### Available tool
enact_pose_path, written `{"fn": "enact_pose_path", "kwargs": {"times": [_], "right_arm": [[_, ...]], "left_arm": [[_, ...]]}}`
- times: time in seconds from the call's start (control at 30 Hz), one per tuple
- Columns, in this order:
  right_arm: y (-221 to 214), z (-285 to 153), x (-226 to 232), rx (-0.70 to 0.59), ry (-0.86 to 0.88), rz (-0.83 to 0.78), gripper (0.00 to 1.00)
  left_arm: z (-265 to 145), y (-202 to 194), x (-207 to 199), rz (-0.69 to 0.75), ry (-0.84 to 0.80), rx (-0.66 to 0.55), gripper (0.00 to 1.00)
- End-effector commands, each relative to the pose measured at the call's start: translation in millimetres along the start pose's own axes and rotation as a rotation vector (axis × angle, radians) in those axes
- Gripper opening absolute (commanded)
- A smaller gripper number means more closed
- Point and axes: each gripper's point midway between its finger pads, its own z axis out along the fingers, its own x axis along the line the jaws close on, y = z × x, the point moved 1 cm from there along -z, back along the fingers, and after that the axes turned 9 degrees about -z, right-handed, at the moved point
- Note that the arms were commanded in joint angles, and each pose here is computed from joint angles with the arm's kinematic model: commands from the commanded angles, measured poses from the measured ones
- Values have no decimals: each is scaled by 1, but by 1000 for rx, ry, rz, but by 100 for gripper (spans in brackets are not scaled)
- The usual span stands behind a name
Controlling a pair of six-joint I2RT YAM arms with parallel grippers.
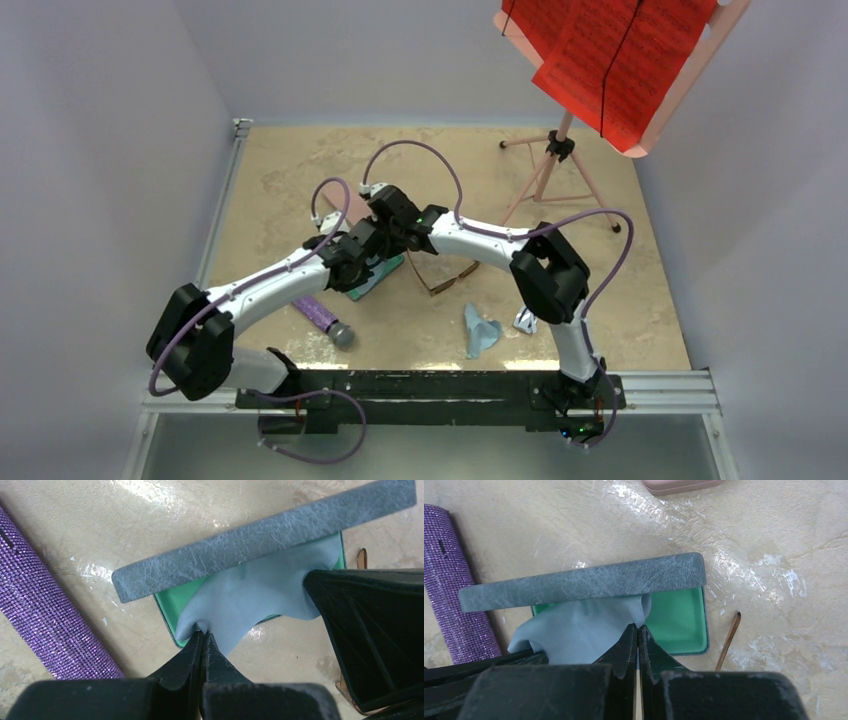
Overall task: Organize the sunglasses
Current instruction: Place the folded cleaning cloth in the sunglasses case.
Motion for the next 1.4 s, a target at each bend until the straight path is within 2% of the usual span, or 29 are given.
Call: {"fn": "enact_pose_path", "kwargs": {"times": [0.0,0.77,1.2,1.37], "right_arm": [[22,-2,2,-44,37,17,0],[-4,18,-11,42,4,75,0],[-6,18,-20,51,-46,93,0],[-2,9,-12,15,11,93,0]], "left_arm": [[4,10,-16,4,-35,-9,0],[26,3,-13,35,25,29,0],[29,6,-4,46,80,4,0],[18,9,-9,53,25,13,0]]}}
